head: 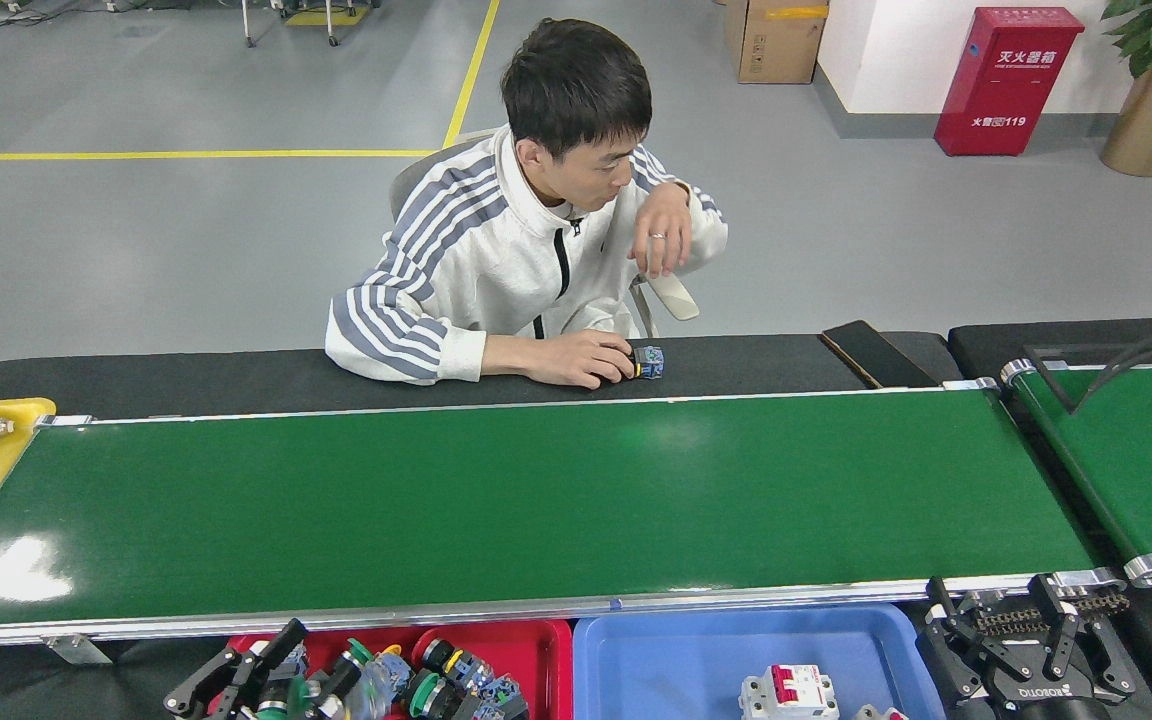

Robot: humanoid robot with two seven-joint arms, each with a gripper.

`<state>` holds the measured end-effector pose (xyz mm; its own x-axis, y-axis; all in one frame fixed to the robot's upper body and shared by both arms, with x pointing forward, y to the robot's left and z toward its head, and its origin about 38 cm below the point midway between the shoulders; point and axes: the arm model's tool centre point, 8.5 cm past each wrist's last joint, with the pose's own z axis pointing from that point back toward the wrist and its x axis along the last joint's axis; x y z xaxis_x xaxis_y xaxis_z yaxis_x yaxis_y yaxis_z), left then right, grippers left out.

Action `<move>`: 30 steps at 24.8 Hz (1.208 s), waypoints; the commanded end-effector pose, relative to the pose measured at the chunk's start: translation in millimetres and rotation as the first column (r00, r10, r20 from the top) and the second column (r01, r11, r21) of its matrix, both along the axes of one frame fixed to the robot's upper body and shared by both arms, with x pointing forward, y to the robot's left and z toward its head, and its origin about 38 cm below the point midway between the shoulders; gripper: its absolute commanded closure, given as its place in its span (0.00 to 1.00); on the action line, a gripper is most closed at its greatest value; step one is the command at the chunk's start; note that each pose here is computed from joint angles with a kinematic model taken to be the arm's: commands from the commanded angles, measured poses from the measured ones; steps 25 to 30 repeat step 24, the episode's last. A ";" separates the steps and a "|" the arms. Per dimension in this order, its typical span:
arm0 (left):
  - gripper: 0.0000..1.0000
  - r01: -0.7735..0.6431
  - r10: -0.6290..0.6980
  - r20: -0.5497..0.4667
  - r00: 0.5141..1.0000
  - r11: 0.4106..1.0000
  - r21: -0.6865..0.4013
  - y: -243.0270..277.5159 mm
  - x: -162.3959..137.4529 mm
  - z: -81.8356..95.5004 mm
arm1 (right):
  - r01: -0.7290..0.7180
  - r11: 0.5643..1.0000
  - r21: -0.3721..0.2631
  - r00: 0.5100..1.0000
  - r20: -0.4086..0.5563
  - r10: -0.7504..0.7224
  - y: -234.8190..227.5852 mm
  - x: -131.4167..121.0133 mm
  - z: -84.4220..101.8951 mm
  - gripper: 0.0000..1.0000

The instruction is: Pick switch part from conveyor to tray

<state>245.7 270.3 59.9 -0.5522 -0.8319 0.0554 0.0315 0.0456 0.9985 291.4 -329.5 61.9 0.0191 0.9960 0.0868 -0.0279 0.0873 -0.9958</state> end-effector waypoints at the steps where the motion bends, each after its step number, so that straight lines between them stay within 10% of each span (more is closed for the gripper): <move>1: 0.00 -0.041 0.041 0.026 0.999 0.999 0.007 8.3 3.7 7.2 | 0.001 1.000 0.007 1.000 0.026 -0.002 2.1 3.4 7.3 0.00; 10: 0.00 -0.642 0.635 0.098 0.767 0.754 0.139 136.3 -2.3 16.5 | 0.006 1.000 0.016 1.000 0.018 -0.006 4.4 0.7 3.9 0.00; 30: 0.00 -0.594 0.598 0.029 0.801 0.787 0.168 140.2 -15.4 -2.9 | 0.001 1.000 -0.001 1.000 0.017 -0.001 0.4 0.6 5.3 0.00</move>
